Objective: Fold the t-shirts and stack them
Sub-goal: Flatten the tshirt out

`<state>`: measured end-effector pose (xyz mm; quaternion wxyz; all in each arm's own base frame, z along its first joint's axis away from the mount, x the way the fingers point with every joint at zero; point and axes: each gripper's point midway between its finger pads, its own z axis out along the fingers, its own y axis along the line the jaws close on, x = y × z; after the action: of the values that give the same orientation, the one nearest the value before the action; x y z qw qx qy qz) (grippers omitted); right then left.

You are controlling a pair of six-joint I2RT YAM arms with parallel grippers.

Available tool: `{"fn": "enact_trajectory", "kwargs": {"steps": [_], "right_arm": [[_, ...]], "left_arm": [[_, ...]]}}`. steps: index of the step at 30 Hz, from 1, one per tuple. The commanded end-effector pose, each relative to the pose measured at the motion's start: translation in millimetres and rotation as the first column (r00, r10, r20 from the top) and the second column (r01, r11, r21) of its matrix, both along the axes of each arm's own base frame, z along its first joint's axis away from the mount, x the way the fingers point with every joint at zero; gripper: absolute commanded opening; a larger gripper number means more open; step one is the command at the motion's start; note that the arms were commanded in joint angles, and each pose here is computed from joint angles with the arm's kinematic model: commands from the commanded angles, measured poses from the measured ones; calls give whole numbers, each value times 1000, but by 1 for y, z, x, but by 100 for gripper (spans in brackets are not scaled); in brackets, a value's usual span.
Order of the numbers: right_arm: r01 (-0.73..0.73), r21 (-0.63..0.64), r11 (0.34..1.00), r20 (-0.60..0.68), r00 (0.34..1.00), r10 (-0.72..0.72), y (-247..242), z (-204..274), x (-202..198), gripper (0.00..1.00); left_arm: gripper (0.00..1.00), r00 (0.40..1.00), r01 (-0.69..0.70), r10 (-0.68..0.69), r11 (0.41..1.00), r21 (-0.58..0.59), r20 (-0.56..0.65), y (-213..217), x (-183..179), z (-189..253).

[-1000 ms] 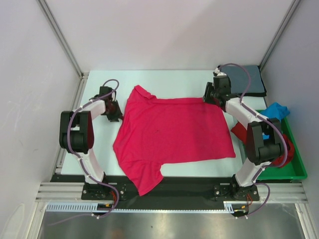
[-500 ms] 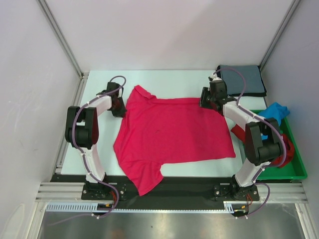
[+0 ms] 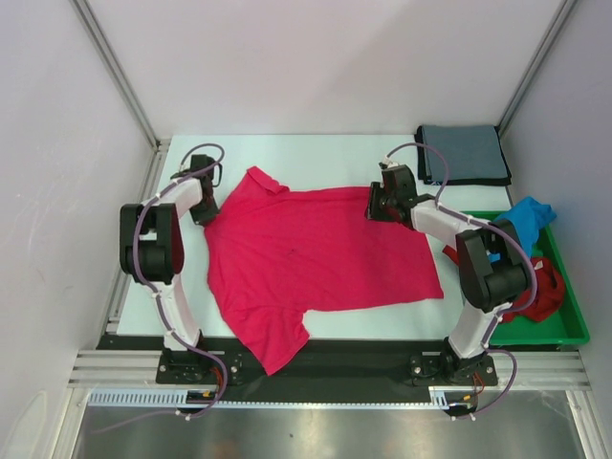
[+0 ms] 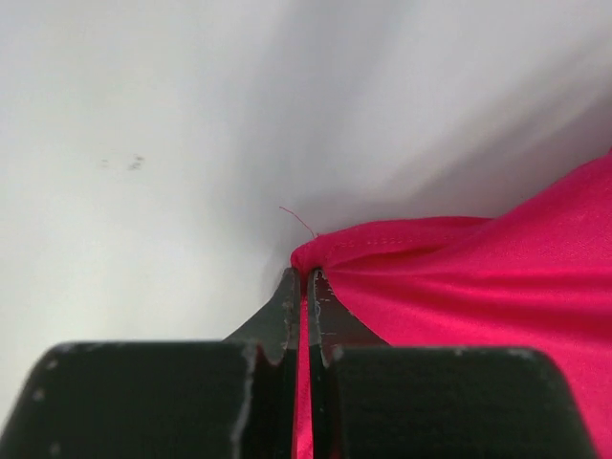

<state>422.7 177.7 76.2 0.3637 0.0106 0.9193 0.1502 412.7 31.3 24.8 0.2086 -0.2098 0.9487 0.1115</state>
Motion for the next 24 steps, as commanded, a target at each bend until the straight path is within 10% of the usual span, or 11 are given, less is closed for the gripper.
{"fn": "enact_trajectory", "kwargs": {"steps": [1, 4, 10, 15, 24], "right_arm": [[9, -1, 1000, 3, 1000, -9, -1, -4, 4, 38], [13, 3, 1000, -13, 1000, -13, -2, -9, 7, 38], [-2, -6, 1000, 2, 1000, 2, 4, -2, 36, 40], [6, 9, 1000, 52, 999, -7, 9, 14, 70, 48], [69, 82, 994, 45, 996, -73, -27, 19, 113, 62]], "left_arm": [[0, 996, -72, 69, 995, 64, 55, 30, 15, 24], [1, 994, -88, 85, 995, 49, 65, 37, 20, 27], [56, 985, -139, 133, 989, 47, 110, 38, 4, 46], [57, 953, -2, 29, 996, -87, 302, -4, 31, 97], [61, 870, 342, -110, 837, -427, 481, -125, 123, 98]]}}
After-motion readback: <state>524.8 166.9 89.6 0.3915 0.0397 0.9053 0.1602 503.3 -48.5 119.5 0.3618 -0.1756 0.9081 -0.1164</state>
